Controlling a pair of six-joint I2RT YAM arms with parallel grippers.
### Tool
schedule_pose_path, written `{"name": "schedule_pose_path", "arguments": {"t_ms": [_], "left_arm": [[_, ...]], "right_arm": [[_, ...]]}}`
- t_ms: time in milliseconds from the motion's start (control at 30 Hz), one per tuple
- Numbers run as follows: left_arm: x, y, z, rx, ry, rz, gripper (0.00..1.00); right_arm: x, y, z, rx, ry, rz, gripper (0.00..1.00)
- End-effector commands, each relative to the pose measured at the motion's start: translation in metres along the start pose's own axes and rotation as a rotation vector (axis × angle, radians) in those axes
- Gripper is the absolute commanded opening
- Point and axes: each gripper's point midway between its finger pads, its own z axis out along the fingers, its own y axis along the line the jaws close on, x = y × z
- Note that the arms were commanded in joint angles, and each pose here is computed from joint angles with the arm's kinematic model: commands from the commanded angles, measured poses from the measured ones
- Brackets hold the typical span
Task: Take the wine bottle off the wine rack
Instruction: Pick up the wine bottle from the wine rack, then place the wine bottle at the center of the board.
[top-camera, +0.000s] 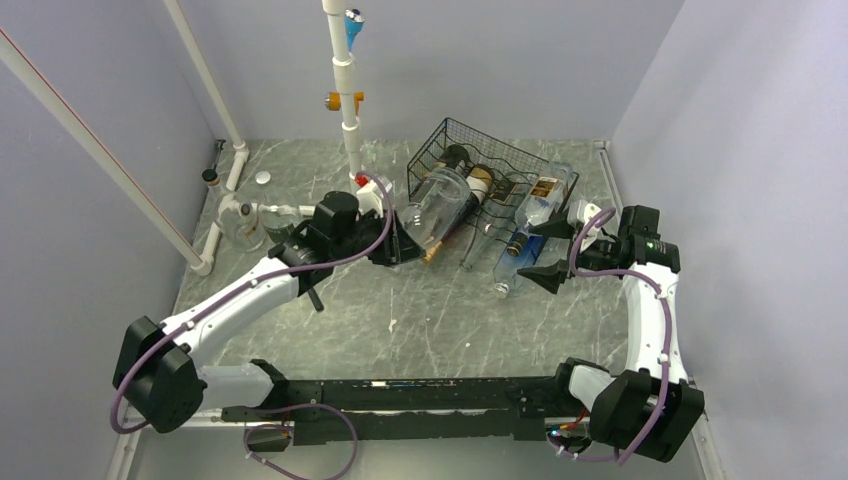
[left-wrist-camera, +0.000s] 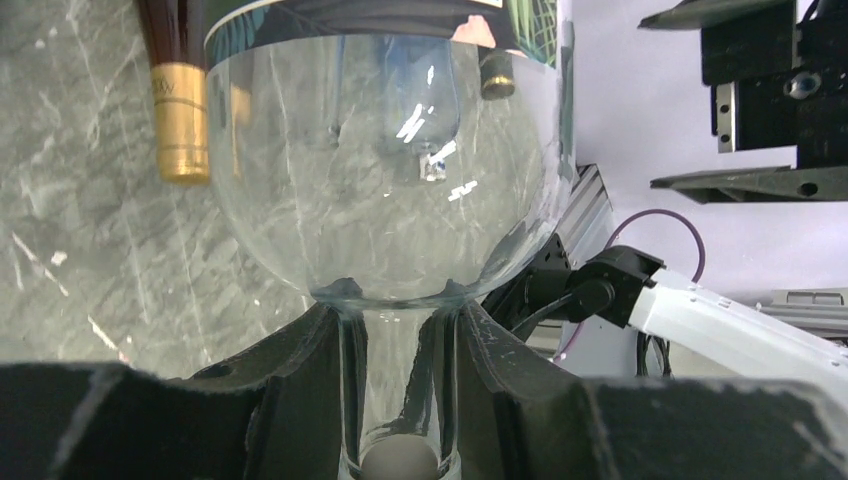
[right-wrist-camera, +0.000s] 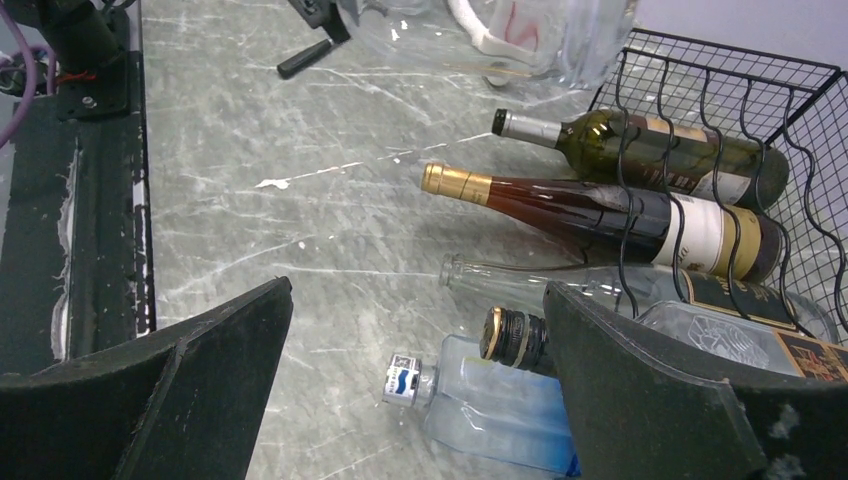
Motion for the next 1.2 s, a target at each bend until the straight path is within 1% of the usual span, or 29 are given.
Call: {"name": "schedule_pose_path", "arguments": {"t_ms": [0,200,467,733,967,1167], "left_arm": [[-0.054,-0.073,-0.038,0.236,-0.227,0.181,0.00],[-0.038,-0.067,-0.049,0.230,-0.206,0.173,0.00],[-0.012,-0.054,-0.056,0.205,-0.142,0.145,0.00],[0.010,-0.042,-0.061,0.171,-0.077,0.107,0.00],[0.031,-0.033,-0.066,0.141,0.000,0.053,0.00],[0.048,-0.030,-0.070,0.135,0.069,0.008,0.00]], "right_arm": [[-0.014,-0.005,-0.002,-0.002,-0.008,-0.091,1.00],[-0.017,-0.008,-0.002,-0.019,0.018,-0.112,1.00],[-0.013,-0.011,0.008,-0.084,0.083,-0.141,1.00],[-0.009,-0.002,0.041,-0.181,0.185,-0.204,1.00],[-0.004,0.015,0.070,-0.288,0.242,-0.248,0.99],[-0.005,0.029,0.093,-0.358,0.247,-0.267,0.99]]}}
